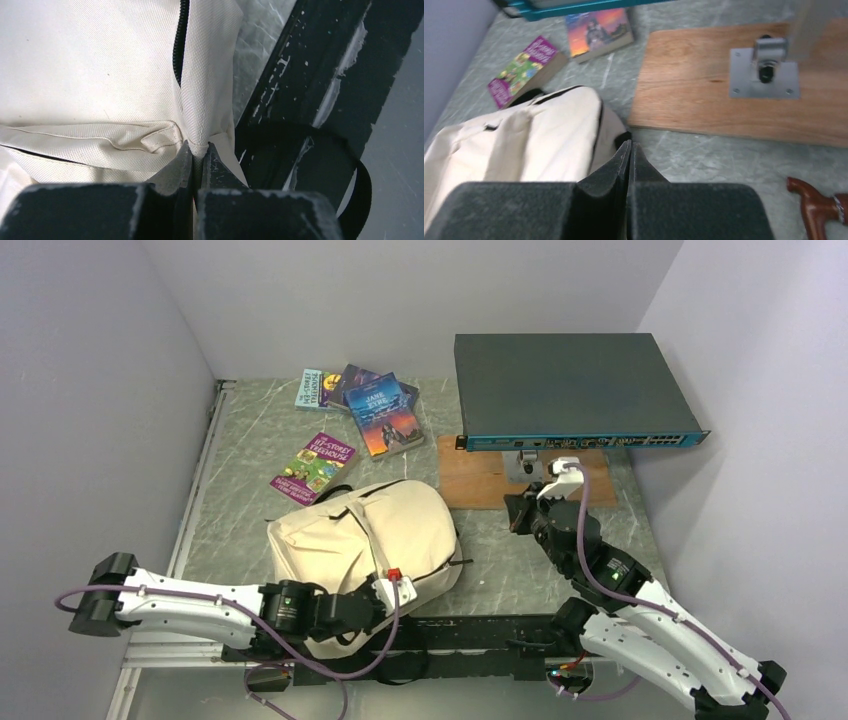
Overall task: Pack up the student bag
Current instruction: Unzip the student bag at the center of the board.
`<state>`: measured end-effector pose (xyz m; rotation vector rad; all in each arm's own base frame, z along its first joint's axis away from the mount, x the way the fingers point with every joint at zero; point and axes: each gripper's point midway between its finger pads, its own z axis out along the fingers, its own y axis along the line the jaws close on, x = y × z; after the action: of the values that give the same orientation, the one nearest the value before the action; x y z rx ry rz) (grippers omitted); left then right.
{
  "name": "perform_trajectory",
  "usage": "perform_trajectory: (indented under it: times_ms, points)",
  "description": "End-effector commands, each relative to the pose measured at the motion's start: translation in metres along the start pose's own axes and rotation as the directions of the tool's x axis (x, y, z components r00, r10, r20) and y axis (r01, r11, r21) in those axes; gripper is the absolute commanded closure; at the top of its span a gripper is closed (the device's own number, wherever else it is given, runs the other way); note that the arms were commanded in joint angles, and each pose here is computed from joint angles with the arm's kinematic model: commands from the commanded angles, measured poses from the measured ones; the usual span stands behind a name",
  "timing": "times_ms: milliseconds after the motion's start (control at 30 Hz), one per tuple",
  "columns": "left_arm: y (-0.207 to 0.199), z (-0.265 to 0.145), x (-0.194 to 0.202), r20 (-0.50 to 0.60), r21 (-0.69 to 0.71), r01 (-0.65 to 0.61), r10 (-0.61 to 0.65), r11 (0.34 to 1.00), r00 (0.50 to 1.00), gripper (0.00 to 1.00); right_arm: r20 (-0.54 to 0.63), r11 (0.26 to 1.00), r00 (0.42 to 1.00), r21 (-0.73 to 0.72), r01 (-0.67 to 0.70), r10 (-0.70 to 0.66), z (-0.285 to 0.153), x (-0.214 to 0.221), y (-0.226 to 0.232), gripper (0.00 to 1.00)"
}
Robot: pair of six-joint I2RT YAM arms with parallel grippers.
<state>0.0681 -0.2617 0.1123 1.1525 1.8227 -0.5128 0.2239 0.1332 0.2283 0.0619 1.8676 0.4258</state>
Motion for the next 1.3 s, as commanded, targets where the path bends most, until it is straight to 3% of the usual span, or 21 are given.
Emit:
perform_trajectory:
  times_ms: [0, 133, 200, 333, 433, 567, 700, 867, 967, 1033, 1200, 1267]
  points:
    - [-0.017, -0.007, -0.021, 0.088, 0.147, -0.019, 0.006, 0.989, 0.996, 1.0, 0.047, 0.961, 0.997, -0.268, 0.066, -0.055, -0.01, -0.023, 0.051, 1.0]
    - [-0.016, -0.012, -0.032, 0.142, 0.158, -0.006, -0.017, 0.987, 0.99, 1.0, -0.133, 0.808, 0.967, -0.579, 0.103, -0.219, -0.031, 0.022, 0.102, 0.99]
    - [-0.011, -0.014, -0.034, 0.158, 0.145, 0.005, -0.028, 0.989, 0.987, 1.0, -0.258, 0.746, 0.927, -0.665, 0.033, -0.272, -0.044, 0.05, 0.114, 0.78]
    - [-0.008, -0.016, -0.036, 0.166, 0.137, 0.006, -0.029, 0.99, 0.986, 1.0, -0.399, 0.683, 0.872, -0.722, -0.108, -0.284, -0.068, 0.079, 0.121, 0.55]
    - [-0.008, -0.016, -0.036, 0.158, 0.137, -0.002, -0.02, 0.991, 0.987, 1.0, -0.477, 0.684, 0.828, -0.71, -0.168, -0.293, -0.077, 0.094, 0.118, 0.48]
    - [-0.009, -0.016, -0.034, 0.147, 0.138, -0.004, -0.016, 0.99, 0.989, 1.0, -0.539, 0.683, 0.781, -0.7, -0.208, -0.316, -0.082, 0.115, 0.112, 0.46]
    - [-0.01, -0.015, -0.035, 0.153, 0.144, -0.006, -0.016, 0.99, 0.988, 1.0, -0.544, 0.736, 0.781, -0.656, -0.168, -0.307, -0.069, 0.118, 0.104, 0.47]
    - [-0.01, -0.015, -0.034, 0.146, 0.142, -0.005, -0.016, 0.99, 0.989, 1.0, -0.53, 0.805, 0.799, -0.585, -0.103, -0.283, -0.05, 0.114, 0.094, 0.39]
    - [-0.01, -0.015, -0.034, 0.145, 0.143, -0.002, -0.019, 0.99, 0.989, 1.0, -0.534, 0.794, 0.794, -0.597, -0.112, -0.289, -0.048, 0.116, 0.098, 0.4]
    - [-0.01, -0.016, -0.033, 0.146, 0.143, -0.001, -0.02, 0.99, 0.989, 1.0, -0.536, 0.784, 0.791, -0.61, -0.12, -0.296, -0.049, 0.118, 0.1, 0.47]
    - [-0.007, -0.017, -0.03, 0.14, 0.134, 0.005, -0.024, 0.991, 0.99, 1.0, -0.546, 0.761, 0.777, -0.633, -0.138, -0.313, -0.055, 0.121, 0.103, 0.79]
    - [-0.007, -0.017, -0.03, 0.143, 0.132, 0.007, -0.026, 0.991, 0.989, 1.0, -0.55, 0.772, 0.777, -0.621, -0.135, -0.306, -0.054, 0.121, 0.101, 1.0]
